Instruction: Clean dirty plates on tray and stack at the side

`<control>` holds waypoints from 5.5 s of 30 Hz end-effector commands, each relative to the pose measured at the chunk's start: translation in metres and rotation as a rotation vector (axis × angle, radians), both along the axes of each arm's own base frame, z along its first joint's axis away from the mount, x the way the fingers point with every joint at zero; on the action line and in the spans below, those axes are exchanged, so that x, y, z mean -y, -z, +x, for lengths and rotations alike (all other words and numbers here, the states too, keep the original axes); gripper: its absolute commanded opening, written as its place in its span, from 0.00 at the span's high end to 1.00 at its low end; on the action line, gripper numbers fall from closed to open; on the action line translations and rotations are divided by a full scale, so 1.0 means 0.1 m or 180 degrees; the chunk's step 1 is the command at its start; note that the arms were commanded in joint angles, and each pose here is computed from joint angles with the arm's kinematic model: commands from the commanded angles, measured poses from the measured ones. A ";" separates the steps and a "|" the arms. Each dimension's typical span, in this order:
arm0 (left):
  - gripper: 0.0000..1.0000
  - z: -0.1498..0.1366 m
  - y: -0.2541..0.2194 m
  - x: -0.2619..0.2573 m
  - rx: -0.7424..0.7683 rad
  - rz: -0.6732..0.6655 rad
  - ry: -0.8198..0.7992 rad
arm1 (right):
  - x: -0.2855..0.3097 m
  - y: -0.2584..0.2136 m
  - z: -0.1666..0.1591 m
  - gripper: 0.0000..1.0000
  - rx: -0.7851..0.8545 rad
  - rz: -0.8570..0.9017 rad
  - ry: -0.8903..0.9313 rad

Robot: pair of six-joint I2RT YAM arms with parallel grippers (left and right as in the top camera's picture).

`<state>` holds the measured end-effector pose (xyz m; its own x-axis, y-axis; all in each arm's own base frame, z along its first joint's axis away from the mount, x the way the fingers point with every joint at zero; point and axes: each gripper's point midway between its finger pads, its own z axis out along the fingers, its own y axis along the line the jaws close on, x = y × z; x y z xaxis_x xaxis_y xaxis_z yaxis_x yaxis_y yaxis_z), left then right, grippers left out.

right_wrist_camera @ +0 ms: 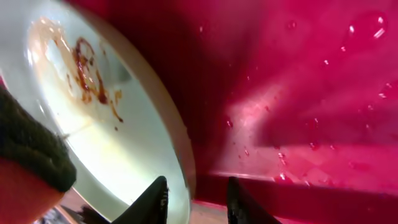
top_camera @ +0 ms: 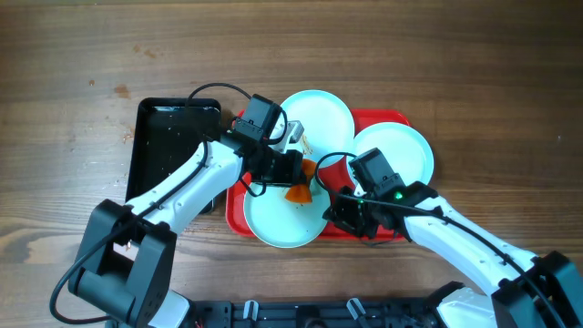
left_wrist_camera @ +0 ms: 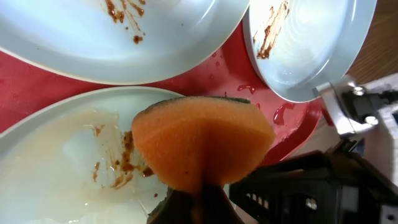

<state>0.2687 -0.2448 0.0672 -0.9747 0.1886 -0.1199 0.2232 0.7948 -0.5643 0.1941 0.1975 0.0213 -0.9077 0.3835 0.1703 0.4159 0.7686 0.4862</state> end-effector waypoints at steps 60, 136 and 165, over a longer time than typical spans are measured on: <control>0.96 -0.61 0.60 0.62 -0.0161 0.0011 0.1009 | 0.05 0.24 -0.19 0.96 -0.0247 0.0078 0.0296; 0.96 0.52 -0.37 -1.99 0.0642 0.1864 -0.1787 | 0.55 -0.24 0.29 0.95 0.0475 -0.1302 -0.0387; 0.96 0.50 -0.21 -1.90 0.0471 0.1800 -0.1625 | 0.31 0.20 -0.03 0.39 -0.0117 -0.0543 0.0448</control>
